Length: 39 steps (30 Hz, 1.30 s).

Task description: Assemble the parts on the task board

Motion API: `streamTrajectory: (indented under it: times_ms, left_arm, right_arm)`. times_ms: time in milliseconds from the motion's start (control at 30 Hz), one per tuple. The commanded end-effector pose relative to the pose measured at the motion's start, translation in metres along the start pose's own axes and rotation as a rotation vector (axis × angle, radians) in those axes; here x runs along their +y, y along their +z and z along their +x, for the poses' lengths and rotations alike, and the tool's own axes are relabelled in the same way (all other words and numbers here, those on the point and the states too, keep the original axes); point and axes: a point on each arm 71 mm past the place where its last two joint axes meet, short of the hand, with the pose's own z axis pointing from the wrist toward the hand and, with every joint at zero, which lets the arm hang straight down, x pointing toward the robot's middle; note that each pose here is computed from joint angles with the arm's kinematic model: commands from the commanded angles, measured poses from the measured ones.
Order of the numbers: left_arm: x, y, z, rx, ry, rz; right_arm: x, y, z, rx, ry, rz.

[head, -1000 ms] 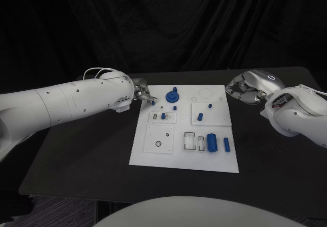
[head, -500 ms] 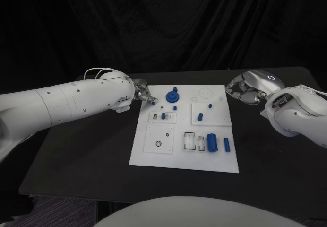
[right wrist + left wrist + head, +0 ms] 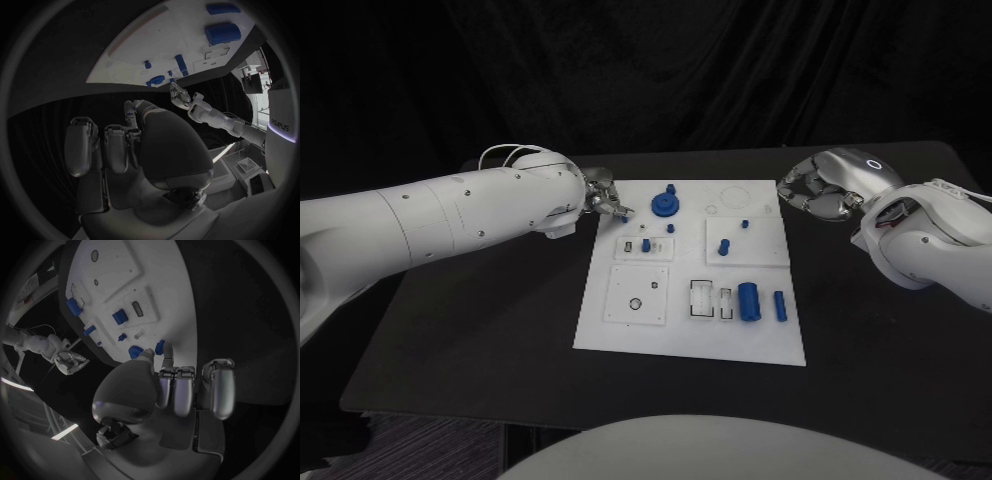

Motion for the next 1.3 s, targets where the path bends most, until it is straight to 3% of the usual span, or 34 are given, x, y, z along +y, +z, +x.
streamTrajectory:
  times_ms: [33, 900, 1300]
  left_arm:
    - [-0.0026, 0.0007, 0.0027, 0.017, -0.003, 0.025]
    - [-0.0016, 0.002, 0.0078, 0.003, -0.016, 0.066]
    - [0.0016, -0.0057, 0.0074, -0.035, -0.038, 0.112]
  right_arm:
    - [-0.0003, -0.0005, 0.0012, 0.007, -0.001, 0.013]
    - [-0.0003, 0.0, 0.0017, 0.012, -0.002, 0.014]
    - [-0.0025, -0.0016, 0.0017, 0.021, -0.003, 0.027]
